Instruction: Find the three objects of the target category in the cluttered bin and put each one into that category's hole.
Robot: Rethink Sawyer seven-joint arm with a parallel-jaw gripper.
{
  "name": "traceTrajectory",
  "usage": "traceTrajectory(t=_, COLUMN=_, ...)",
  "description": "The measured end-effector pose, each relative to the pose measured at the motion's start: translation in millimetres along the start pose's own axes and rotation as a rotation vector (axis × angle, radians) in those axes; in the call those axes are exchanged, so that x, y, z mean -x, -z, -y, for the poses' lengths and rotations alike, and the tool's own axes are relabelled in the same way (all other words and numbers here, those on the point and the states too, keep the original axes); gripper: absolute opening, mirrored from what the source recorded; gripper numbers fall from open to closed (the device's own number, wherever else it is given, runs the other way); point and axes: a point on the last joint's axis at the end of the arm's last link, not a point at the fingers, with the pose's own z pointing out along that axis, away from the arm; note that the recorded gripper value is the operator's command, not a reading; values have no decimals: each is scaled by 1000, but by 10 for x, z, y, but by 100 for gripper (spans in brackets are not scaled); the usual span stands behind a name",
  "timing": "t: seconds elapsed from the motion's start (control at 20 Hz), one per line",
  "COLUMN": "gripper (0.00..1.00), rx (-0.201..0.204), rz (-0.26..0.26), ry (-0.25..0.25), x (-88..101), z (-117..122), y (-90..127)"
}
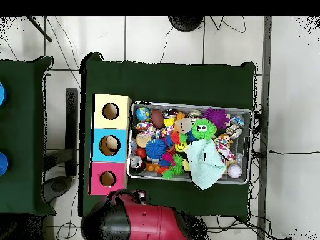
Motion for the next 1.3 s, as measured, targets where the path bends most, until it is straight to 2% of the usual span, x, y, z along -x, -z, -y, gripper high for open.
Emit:
traceTrajectory(t=0.3, gripper=100, rx=-2, rz=-31, ry=-28, x=122, z=155, y=-180)
traceTrajectory(t=0.8, gripper=100, rx=-14, rz=-38, ry=-42, x=657, z=362, y=-524)
traceTrajectory(t=1.3, gripper=100, rx=-57, rz=11, ry=-18, x=1137, z=382, y=-632)
